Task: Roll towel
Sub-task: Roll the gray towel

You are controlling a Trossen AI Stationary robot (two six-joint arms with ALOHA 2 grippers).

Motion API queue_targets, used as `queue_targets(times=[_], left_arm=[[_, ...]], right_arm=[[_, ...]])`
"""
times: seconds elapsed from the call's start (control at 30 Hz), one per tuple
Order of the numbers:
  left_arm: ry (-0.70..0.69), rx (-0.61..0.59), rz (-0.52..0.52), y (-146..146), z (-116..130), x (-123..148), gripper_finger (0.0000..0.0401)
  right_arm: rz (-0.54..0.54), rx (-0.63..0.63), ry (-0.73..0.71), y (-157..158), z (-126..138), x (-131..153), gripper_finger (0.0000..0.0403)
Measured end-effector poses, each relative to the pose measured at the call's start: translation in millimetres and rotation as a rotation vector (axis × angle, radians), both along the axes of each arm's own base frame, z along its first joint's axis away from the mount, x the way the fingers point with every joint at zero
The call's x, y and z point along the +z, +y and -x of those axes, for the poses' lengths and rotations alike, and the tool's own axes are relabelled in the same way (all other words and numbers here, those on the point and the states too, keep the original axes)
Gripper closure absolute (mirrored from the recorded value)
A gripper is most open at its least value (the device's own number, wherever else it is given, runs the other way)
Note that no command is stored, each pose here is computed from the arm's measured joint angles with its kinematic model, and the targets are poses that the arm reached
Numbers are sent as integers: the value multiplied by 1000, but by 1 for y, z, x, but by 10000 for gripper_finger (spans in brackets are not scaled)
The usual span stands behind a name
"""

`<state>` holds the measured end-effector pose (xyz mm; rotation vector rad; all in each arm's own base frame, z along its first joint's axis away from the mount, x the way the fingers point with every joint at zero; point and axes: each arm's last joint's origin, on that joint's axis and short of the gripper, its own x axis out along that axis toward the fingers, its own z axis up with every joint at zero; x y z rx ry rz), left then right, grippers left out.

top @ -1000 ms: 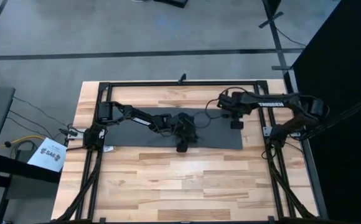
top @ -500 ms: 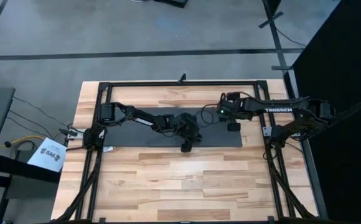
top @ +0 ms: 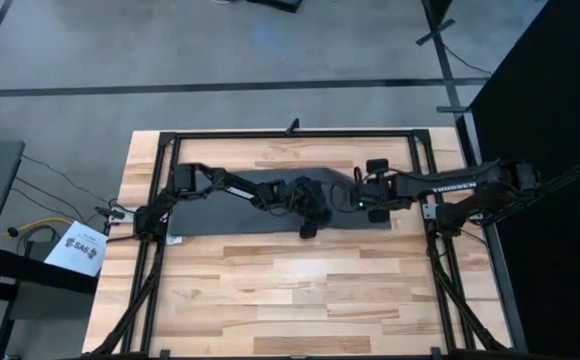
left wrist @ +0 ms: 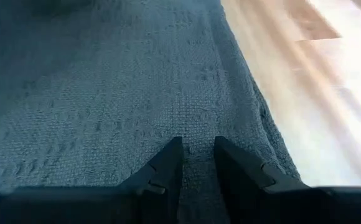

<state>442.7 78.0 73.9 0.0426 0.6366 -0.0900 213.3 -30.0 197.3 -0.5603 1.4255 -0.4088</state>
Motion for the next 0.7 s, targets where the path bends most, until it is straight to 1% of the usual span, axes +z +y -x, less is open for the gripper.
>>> queue_targets(times=[0.2,0.33,0.4,0.6,0.7], left_arm=[[46,1,34,16,7,-3,320],[46,7,37,19,7,-3,320],[40,-11,52,19,8,-3,320],[20,-88,139,12,7,-3,320],[14,-163,237,8,8,0,320]], right_arm=[[-15,-60,-12,15,7,-4,394],[-21,-77,-19,23,11,-11,394],[-22,-82,-22,25,13,-12,394],[-28,-94,-41,27,12,-13,394],[-30,-94,-43,27,12,-13,394]])
